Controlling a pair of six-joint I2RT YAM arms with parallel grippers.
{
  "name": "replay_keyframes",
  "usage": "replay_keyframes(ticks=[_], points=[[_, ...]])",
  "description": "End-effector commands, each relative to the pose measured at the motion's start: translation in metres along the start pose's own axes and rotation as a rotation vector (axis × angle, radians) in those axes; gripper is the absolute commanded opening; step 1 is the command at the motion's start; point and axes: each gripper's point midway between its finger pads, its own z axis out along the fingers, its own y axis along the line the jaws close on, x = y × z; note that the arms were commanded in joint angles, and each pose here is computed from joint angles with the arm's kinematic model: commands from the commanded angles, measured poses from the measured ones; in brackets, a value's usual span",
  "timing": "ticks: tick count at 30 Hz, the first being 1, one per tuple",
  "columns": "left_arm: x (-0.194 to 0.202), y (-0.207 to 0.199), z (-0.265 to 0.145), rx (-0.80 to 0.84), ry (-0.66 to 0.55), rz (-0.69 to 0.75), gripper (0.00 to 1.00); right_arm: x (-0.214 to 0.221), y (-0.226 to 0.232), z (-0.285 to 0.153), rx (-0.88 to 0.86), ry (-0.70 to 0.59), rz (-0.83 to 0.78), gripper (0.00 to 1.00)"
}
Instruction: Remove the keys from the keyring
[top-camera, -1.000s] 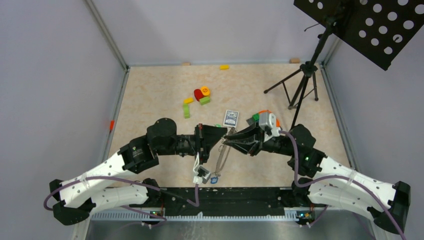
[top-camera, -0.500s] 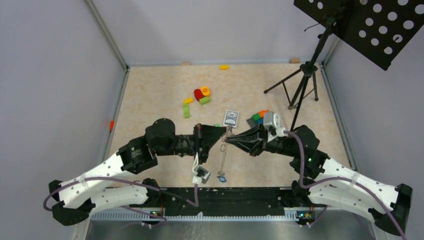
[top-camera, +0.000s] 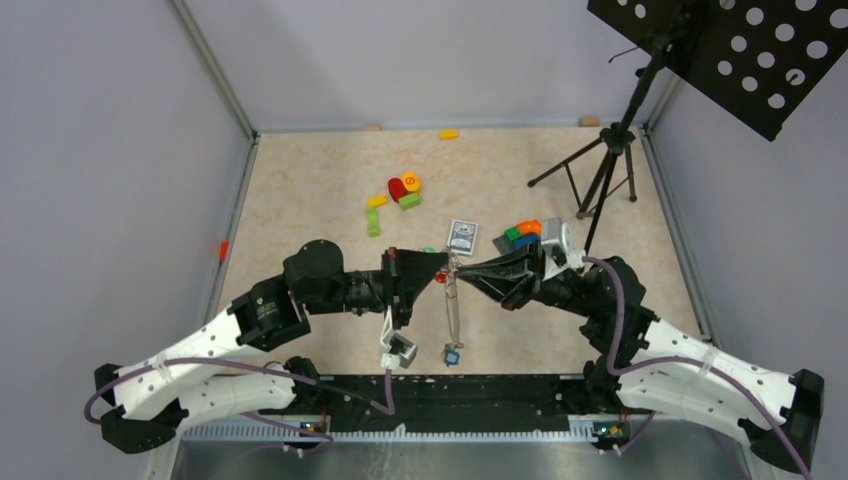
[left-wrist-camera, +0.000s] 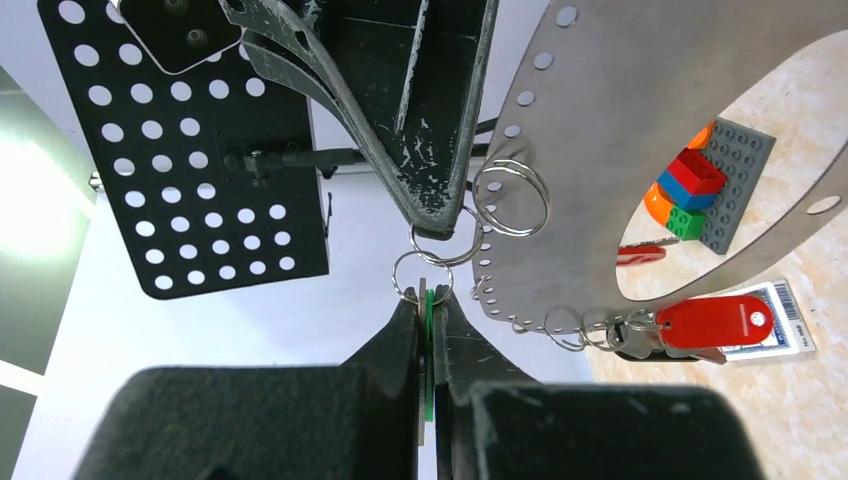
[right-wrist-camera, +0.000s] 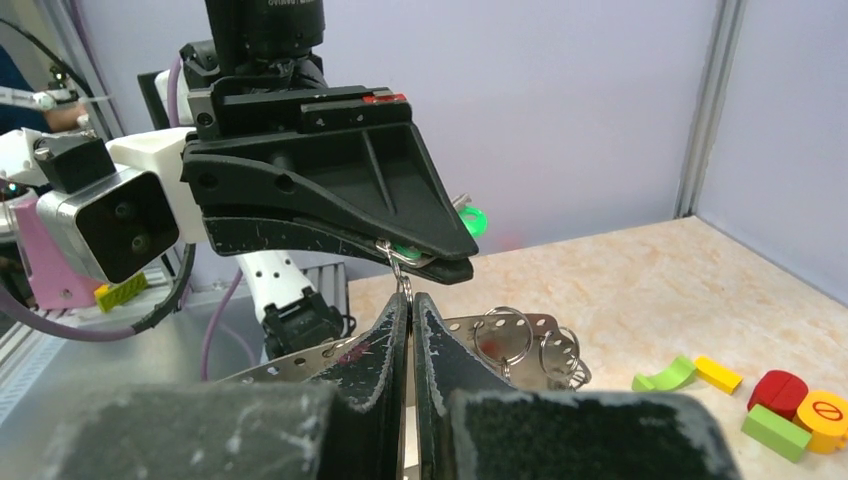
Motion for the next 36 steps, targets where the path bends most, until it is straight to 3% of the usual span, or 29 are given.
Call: replay_keyframes(ticks=[1, 9, 18, 21, 26, 36], points=[[-0.003, 0.014, -0.003, -0.062, -0.011, -0.001, 0.0, -0.037, 0.001, 0.002, 0.015, -0.158, 0.017, 0.0], [-0.004, 0.01, 0.0, -0.06, -0.022, -0.008, 0.0, -0.04, -0.009, 0.002, 0.07, -0.209, 0.049, 0.0], [0.002, 0.02, -0.007, -0.082, 0.024, 0.017, 0.0, -0.007, -0.045, -0.021, 0.289, -0.093, 0.021, 0.0], [0.003, 0.021, -0.008, -0.083, 0.028, 0.019, 0.0, -0.006, -0.047, -0.031, 0.322, -0.106, 0.04, 0.12], [0.001, 0.02, -0.005, -0.079, 0.016, 0.017, 0.0, -0.004, -0.039, -0.035, 0.282, -0.078, 0.002, 0.21], [-0.011, 0.021, -0.002, -0.061, -0.051, -0.001, 0.0, 0.001, -0.007, -0.013, 0.035, 0.024, -0.142, 0.23]])
